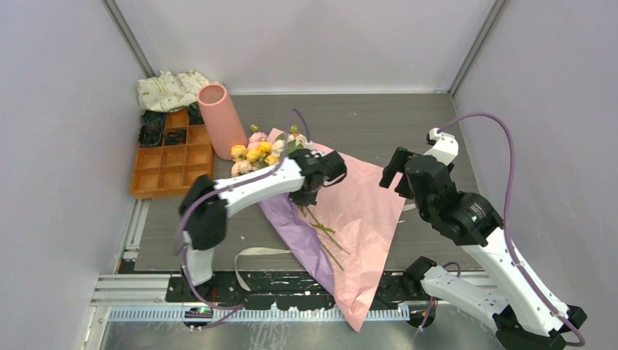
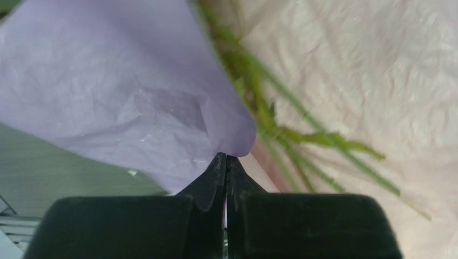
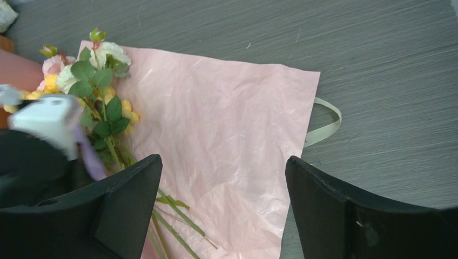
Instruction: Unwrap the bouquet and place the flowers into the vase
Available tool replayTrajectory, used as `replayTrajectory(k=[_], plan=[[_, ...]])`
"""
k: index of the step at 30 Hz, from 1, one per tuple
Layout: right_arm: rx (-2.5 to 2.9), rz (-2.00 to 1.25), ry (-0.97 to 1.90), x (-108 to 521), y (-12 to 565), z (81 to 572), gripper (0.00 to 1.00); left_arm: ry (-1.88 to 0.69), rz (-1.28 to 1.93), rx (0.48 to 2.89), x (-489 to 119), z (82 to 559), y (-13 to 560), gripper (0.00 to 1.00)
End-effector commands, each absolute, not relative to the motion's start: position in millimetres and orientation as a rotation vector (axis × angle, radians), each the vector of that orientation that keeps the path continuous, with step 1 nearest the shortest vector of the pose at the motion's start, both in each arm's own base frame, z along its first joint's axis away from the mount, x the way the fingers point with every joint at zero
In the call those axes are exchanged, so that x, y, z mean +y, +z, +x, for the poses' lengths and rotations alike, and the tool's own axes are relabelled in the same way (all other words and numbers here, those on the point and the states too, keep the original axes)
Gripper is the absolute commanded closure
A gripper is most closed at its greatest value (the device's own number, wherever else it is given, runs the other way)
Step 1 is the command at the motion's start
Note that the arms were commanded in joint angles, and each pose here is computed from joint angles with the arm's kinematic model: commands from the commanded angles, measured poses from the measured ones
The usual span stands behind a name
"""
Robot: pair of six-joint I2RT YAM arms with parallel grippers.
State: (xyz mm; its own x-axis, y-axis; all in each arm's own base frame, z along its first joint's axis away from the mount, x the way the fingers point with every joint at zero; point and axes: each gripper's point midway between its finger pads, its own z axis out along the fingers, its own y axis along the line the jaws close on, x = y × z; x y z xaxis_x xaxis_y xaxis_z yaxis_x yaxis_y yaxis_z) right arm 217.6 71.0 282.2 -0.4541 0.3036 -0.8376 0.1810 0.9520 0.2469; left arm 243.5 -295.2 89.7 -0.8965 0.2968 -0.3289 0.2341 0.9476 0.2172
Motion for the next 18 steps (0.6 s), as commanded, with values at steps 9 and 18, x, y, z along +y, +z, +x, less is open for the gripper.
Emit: replayTrajectory(k=[9, 18], plan=[[2.188, 0.173, 0.386, 149.9, 264.1, 244.8, 0.12, 0.112, -0.045, 2.617, -157.3, 146.4, 160.9, 1.00], [2.328, 0.047, 0.429, 202.6, 230.8, 261.6, 0.17, 0.053, -0.251, 2.616, -91.3, 98.0, 144.8, 1.00]])
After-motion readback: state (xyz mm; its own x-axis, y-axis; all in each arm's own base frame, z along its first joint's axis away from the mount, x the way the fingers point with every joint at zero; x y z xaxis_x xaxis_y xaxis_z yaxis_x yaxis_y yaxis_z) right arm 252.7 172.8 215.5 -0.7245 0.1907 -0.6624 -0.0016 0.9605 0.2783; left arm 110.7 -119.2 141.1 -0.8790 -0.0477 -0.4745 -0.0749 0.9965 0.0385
